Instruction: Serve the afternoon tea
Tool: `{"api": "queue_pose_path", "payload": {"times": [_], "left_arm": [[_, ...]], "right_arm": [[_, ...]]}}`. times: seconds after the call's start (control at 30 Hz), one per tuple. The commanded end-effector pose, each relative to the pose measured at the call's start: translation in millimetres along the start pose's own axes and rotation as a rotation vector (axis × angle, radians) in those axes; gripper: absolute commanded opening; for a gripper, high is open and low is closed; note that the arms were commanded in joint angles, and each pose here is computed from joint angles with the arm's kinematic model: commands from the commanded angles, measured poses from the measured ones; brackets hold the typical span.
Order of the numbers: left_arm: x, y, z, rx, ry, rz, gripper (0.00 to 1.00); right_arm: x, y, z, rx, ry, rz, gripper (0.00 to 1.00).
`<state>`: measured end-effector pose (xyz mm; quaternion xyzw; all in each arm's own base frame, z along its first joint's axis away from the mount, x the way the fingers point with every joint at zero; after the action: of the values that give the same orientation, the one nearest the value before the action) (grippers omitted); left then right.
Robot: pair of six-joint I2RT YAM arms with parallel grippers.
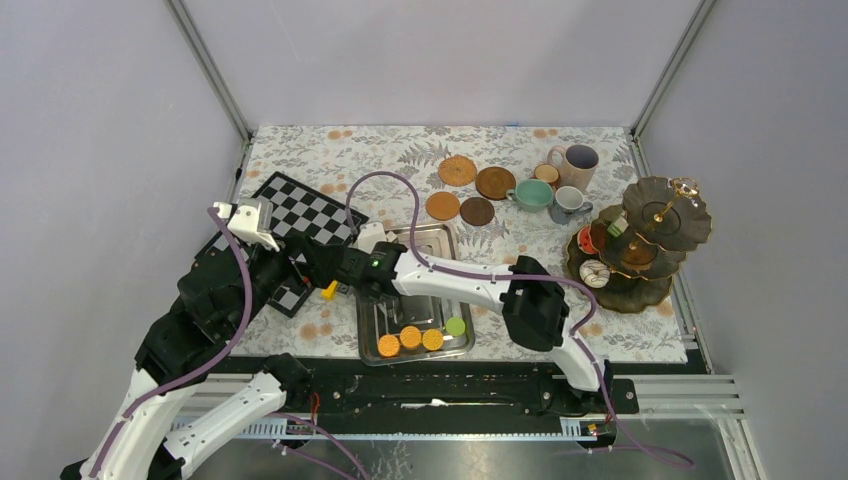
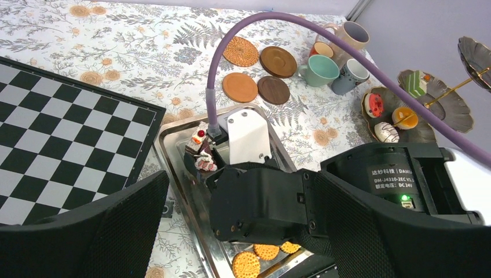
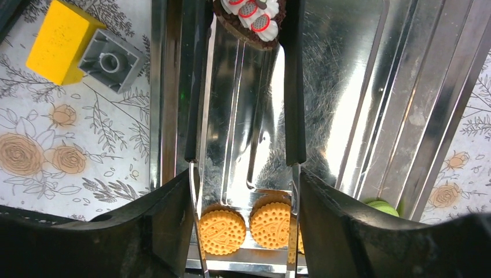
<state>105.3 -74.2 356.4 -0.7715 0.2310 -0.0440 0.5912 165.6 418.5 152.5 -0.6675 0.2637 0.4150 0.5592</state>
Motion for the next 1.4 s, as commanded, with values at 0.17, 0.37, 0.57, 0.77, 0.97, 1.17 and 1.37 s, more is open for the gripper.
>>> {"api": "queue_pose_path", "payload": {"times": [0.17,0.37,0.57,0.77,0.97,1.17,1.37], "left_arm": [[-9,-14,-3,-0.008,0.025,-0.062,0.99],[-11,-15,-4,-0.022,0.029,-0.067,0.99],[-9,-16,-6,-0.041,0.043,-0.068,0.99],[2,-12,-11,-0.052,0.069,-0.063,0.99],[15,-8,-17,-0.05,0.101,-0.045,0.99],[24,-9,-22,-0.045,0.12,-0.031,0.99],[25,-11,-24,-0.046,0.128,-0.027,0.99]], "right_arm": [[-17,-1,-6,-0.007,0.081,-0.049,0.6],[-38,-3,-28,0.015,0.098,-0.095,0.52],[-72,6,-73,0.079,0.151,-0.117,0.49],[-125,25,-158,0.16,0.305,-0.172,0.47],[-168,42,-233,0.338,0.332,-0.258,0.46],[-176,50,-291,0.5,0.371,-0.299,0.43],[-173,30,-312,0.484,0.527,-0.355,0.45]]}}
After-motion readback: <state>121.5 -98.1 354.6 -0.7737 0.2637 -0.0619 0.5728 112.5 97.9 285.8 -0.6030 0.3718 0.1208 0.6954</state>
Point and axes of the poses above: each gripper's point midway between its finger pads, its own x axis out along the fingers, its own z axis along the line the jaws close on, y = z × x, the point moved 8 cm from there along -x, back along the fingers, and after that the axes turned 1 degree about x, right-handed, at the moved point
